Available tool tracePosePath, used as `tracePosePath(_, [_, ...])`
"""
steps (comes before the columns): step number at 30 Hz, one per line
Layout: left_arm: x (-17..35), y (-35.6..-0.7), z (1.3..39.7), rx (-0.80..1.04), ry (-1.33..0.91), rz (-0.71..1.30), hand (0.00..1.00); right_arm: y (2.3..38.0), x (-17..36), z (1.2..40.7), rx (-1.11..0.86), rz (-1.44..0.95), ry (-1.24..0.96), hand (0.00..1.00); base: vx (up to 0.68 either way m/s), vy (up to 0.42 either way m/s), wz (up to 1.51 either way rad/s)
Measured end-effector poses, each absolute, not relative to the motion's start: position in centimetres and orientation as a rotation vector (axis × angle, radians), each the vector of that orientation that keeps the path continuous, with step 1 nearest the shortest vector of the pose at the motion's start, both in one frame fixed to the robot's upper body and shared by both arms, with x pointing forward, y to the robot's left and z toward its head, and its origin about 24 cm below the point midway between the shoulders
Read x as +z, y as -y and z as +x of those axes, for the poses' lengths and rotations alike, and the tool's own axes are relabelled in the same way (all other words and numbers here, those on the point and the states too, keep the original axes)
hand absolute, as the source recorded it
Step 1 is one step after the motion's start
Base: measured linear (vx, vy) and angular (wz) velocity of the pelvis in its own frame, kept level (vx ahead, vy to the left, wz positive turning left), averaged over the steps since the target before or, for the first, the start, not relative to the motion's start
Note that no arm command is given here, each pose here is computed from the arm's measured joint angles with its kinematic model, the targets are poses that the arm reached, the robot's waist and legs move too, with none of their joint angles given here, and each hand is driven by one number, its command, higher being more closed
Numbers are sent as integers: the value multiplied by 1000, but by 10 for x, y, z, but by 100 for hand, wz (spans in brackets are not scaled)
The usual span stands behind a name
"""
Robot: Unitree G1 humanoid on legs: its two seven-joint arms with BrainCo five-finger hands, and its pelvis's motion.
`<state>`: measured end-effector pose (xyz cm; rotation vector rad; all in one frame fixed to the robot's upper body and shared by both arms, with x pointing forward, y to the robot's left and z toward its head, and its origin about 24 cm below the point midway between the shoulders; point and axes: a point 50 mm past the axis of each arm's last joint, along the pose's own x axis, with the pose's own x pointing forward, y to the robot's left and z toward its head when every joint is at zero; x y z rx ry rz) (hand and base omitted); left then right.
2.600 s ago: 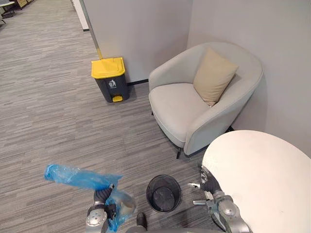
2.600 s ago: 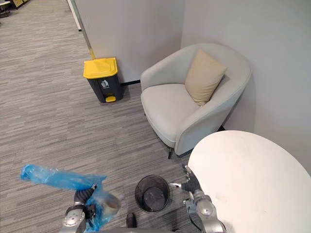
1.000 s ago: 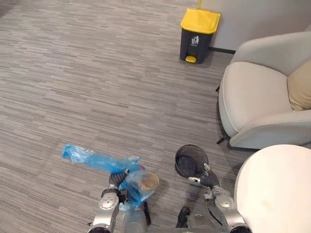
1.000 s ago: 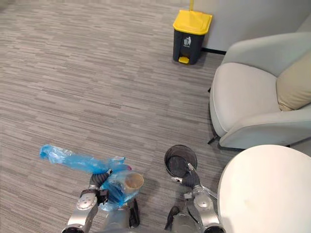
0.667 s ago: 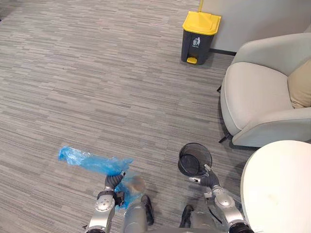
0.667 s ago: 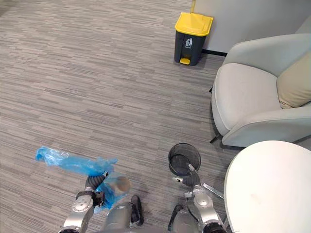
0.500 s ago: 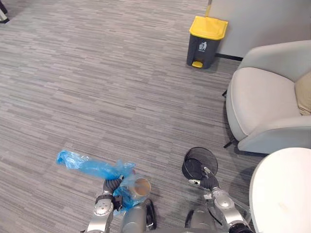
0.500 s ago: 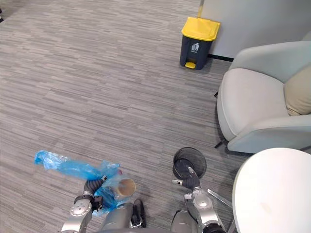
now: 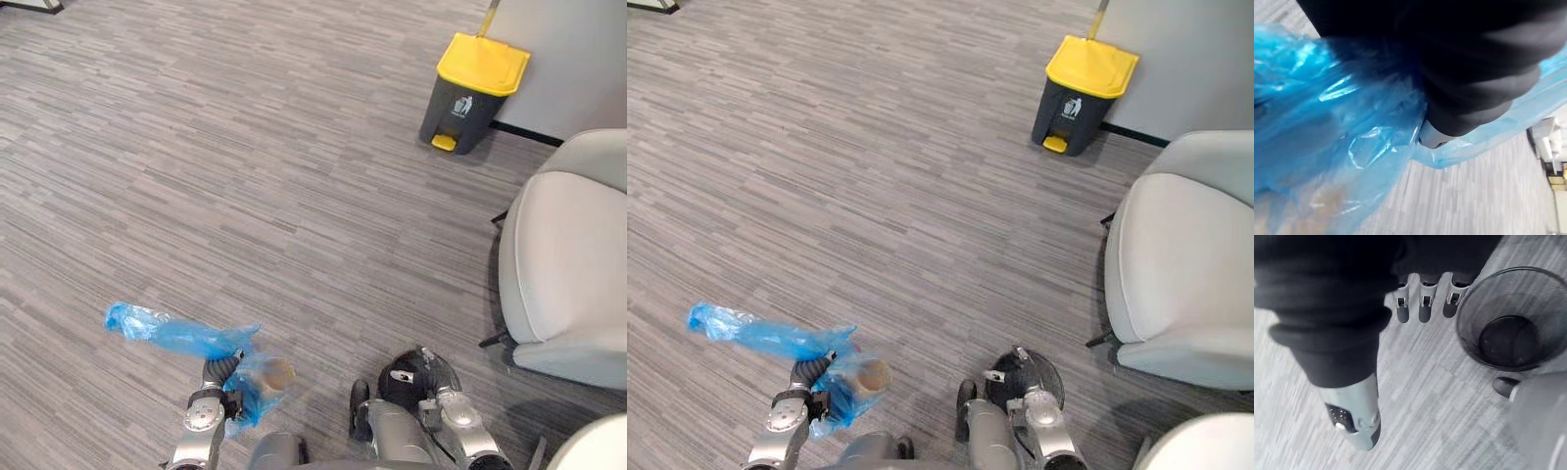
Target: Gather rubbish on tea table into small bin, then transfer packed bag to large trash can.
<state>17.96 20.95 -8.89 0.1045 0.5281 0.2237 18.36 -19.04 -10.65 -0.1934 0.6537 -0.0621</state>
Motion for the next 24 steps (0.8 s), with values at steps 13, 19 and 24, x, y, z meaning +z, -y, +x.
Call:
tracePosePath(13, [-88, -198, 183, 192, -515, 74, 100, 190, -113, 173, -130, -120, -686, 0, 305, 203, -46])
tracePosePath(19, [-92, -203, 179, 158, -558, 126, 100, 180, -124, 155, -119, -82, -751, 0, 315, 261, -69])
tracePosePath(24, [-90, -215, 177, 165, -562, 168, 100, 179, -124, 160, -107, -86, -749, 0, 400, 61, -36])
